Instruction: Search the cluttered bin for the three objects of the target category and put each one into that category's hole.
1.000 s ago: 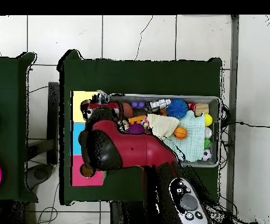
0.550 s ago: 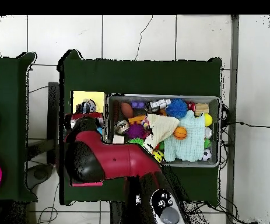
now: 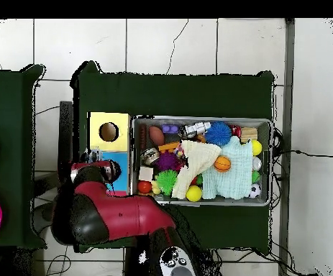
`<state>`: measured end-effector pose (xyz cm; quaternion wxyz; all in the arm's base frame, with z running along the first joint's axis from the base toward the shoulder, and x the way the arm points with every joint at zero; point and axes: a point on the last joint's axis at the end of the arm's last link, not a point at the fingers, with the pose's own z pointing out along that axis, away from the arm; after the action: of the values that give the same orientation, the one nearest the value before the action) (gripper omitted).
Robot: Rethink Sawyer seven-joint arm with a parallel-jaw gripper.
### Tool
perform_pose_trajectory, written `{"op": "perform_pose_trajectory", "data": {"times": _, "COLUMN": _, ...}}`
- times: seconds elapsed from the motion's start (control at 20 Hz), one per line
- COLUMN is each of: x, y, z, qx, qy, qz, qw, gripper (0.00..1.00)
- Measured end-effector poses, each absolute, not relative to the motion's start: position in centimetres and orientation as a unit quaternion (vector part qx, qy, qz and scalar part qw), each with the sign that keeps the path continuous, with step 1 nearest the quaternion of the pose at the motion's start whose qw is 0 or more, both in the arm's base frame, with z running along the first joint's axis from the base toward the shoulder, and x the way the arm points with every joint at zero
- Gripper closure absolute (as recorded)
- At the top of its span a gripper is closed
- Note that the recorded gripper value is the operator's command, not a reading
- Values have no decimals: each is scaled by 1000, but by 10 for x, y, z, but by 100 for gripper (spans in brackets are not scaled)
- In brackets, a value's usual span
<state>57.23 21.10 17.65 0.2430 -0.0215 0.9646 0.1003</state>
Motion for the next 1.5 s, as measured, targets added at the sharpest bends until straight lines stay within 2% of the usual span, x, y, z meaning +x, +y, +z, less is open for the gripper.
{"op": "perform_pose_trajectory", "data": {"times": 0.25, "x": 551, "y": 208, "z": 166, "qx": -19, "qy": 970, "qz": 91, "qw": 223, "gripper": 100}}
{"op": "perform_pose_trajectory", "data": {"times": 0.8, "x": 536, "y": 194, "z": 153, "qx": -6, "qy": 976, "qz": 80, "qw": 203, "gripper": 100}}
{"op": "perform_pose_trajectory", "data": {"times": 1.15, "x": 524, "y": 206, "z": 133, "qx": -5, "qy": 981, "qz": 84, "qw": 177, "gripper": 100}}
{"op": "perform_pose_trajectory", "data": {"times": 1.5, "x": 520, "y": 224, "z": 132, "qx": -2, "qy": 980, "qz": 84, "qw": 178, "gripper": 100}}
